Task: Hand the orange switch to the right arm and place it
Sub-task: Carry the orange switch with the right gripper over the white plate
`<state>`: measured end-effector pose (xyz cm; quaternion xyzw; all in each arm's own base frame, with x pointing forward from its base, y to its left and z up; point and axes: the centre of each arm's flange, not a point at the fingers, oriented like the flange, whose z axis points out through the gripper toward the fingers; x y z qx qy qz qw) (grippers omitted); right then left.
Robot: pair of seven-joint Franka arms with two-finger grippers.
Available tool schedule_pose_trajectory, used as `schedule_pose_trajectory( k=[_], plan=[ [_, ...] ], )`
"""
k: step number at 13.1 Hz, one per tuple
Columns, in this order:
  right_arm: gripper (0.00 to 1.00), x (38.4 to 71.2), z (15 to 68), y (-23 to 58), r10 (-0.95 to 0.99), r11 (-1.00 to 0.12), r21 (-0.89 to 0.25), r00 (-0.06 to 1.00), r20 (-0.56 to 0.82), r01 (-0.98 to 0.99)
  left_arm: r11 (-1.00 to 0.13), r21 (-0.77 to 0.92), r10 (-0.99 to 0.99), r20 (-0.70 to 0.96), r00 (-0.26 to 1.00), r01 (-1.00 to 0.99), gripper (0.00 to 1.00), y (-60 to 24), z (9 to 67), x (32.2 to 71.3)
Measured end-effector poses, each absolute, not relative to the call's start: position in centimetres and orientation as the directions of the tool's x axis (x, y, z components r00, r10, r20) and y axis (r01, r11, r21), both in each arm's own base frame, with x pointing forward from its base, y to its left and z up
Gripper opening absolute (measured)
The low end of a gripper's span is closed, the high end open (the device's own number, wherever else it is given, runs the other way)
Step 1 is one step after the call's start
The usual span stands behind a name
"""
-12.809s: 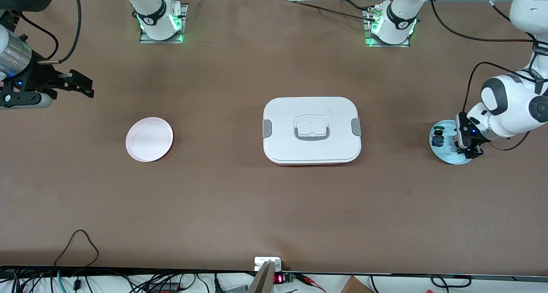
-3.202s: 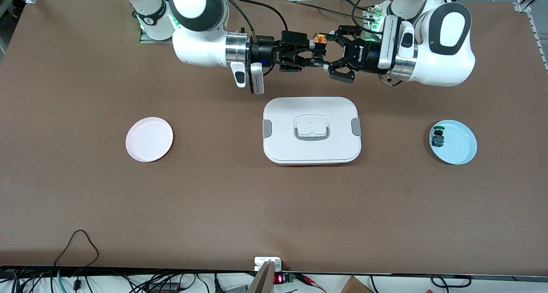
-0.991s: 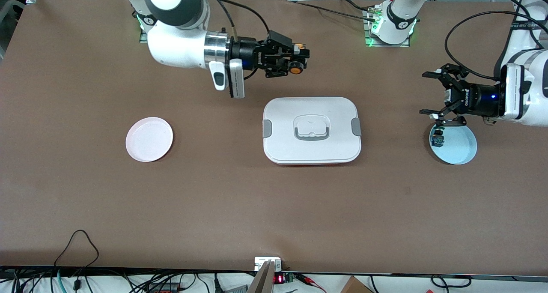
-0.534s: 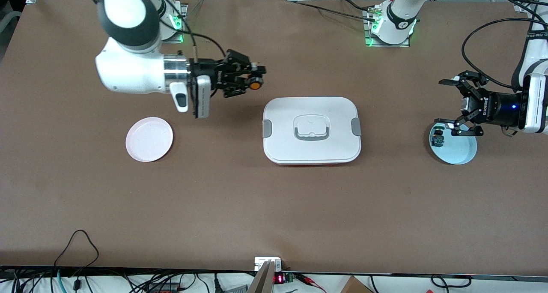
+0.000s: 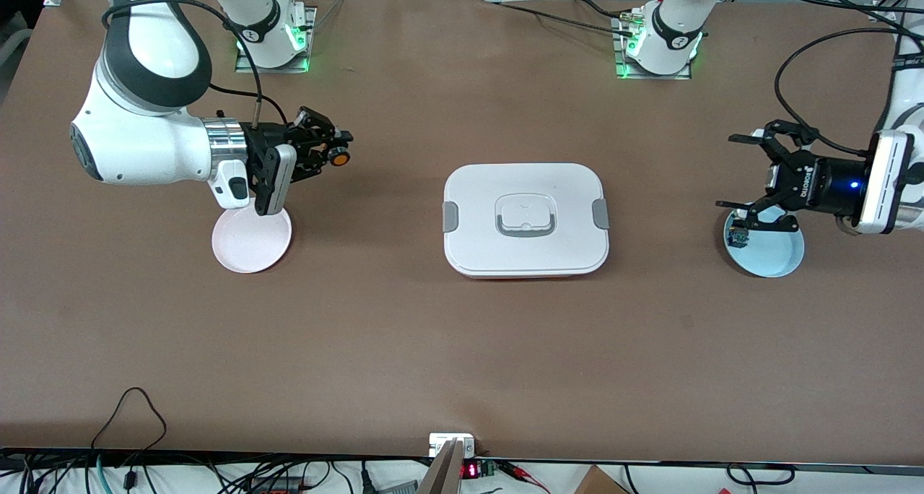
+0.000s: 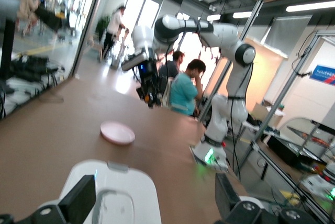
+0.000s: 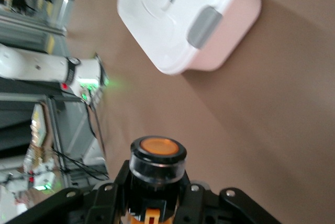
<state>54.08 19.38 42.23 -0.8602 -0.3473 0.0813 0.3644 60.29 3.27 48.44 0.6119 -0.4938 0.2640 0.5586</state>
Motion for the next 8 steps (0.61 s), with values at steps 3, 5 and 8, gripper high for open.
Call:
schedule_pose_trajectory(
  k=[3, 5, 8],
  plan=[
    [0.36, 54.5, 40.9, 15.1, 0.757, -0.556, -0.522, 0.653, 0.002, 0.646, -0.05, 0.454, -0.596, 0.701, 0.391, -0.89, 1.0, 3.9, 54.4, 57.9],
    [0.36, 55.0, 40.4, 12.1, 0.81, -0.546, -0.429, 0.585, -0.051, 0.719, -0.196, 0.424, -0.716, 0.555, 0.425, -0.884, 1.0, 3.4, 57.3, 56.7],
    [0.36, 56.5, 39.6, 8.8, 0.867, -0.496, -0.265, 0.488, -0.099, 0.827, -0.376, 0.293, -0.804, 0.368, 0.467, -0.879, 1.0, 2.8, 58.9, 56.9]
  ],
)
